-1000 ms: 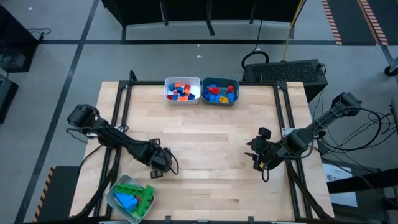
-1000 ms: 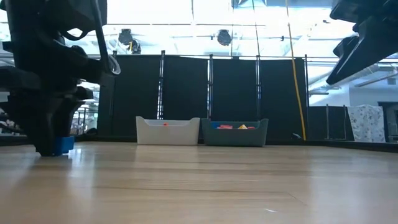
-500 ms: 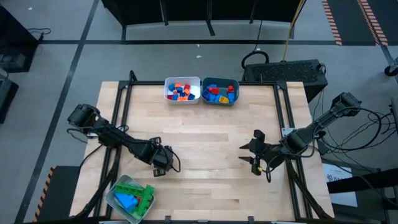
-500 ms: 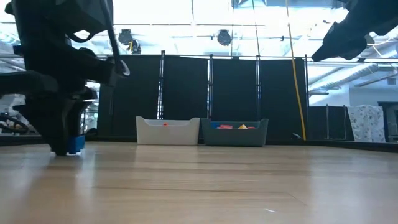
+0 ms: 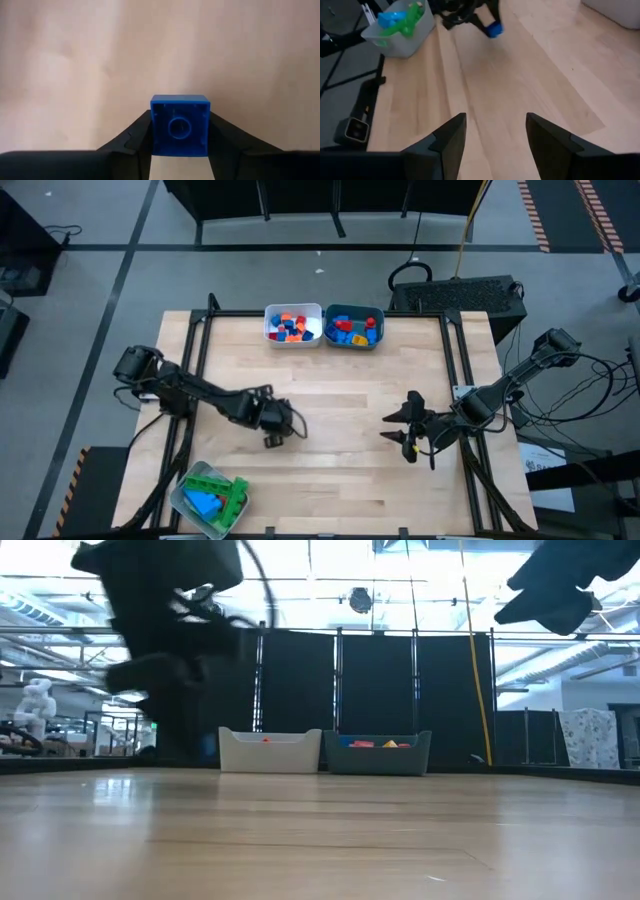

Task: Sort blocks by size
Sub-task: Put the blue cube 4 stud game piece into the white bin

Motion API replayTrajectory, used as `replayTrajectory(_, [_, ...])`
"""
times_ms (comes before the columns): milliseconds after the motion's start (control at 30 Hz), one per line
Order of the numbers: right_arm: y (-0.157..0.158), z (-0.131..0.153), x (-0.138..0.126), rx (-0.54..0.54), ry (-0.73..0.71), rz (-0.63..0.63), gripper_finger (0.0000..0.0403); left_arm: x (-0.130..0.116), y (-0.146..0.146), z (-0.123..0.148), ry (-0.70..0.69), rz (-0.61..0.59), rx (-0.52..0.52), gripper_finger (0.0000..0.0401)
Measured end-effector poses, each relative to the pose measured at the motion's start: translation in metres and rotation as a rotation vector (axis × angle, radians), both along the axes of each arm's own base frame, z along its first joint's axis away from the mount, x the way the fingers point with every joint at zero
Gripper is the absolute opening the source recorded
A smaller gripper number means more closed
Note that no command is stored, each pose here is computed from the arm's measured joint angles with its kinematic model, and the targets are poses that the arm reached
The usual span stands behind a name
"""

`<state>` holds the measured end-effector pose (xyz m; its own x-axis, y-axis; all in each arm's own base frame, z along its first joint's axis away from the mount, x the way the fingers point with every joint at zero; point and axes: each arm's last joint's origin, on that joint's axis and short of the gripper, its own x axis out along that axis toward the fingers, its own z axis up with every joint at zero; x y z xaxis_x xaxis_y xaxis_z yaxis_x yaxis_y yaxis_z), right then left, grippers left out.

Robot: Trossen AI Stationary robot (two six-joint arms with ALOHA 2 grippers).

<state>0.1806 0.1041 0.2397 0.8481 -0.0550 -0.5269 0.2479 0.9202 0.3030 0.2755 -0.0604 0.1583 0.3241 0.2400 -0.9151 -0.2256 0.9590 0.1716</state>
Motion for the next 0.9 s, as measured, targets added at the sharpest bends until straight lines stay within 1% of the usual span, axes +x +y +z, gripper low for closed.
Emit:
replayTrajectory(100, [0.001,0.002,0.001,0.011,-0.023,-0.002,0.0192,0.016,0.015,0.017,-0.054,-0.004,0.097,0.0141])
replayTrajectory(167, [0.001,0.003,0.002,0.02,-0.032,-0.002,0.0192,0.026,0.029,0.031,-0.102,-0.006,0.182,0.0141])
replayTrajectory(233, [0.001,0.003,0.002,0.036,-0.031,-0.011,0.0192,0.033,0.046,0.044,-0.128,-0.006,0.255,0.0141])
replayTrajectory(300, [0.001,0.003,0.002,0.06,-0.036,-0.024,0.0192,0.038,0.067,0.059,-0.174,-0.006,0.297,0.0141])
replayTrajectory(400, [0.001,0.003,0.002,0.052,-0.036,-0.017,0.0192,0.035,0.101,0.079,-0.227,0.029,0.355,0.0141])
replayTrajectory(500, [0.002,0.003,0.002,0.022,-0.032,0.009,0.0192,0.022,0.137,0.096,-0.258,0.103,0.386,0.0141])
replayTrajectory(533, [0.002,0.003,0.002,0.013,-0.031,0.014,0.0192,0.017,0.148,0.1,-0.272,0.134,0.381,0.0141])
replayTrajectory(600, [0.002,0.003,0.002,-0.003,-0.029,0.023,0.0192,0.007,0.17,0.105,-0.3,0.173,0.323,0.0141])
replayTrajectory(667, [0.002,0.003,0.001,-0.021,-0.025,0.032,0.0192,0.001,0.189,0.105,-0.339,0.204,0.251,0.0141])
replayTrajectory(733, [0.002,0.002,0.001,-0.041,-0.023,0.041,0.0192,-0.002,0.206,0.099,-0.353,0.23,0.207,0.0141])
replayTrajectory(833, [0.001,0.002,0.001,-0.07,-0.018,0.054,0.0192,-0.004,0.227,0.085,-0.329,0.286,0.204,0.0141])
replayTrajectory(900, [0.001,0.002,0.001,-0.058,-0.022,0.048,0.0192,-0.003,0.238,0.076,-0.32,0.311,0.206,0.0147])
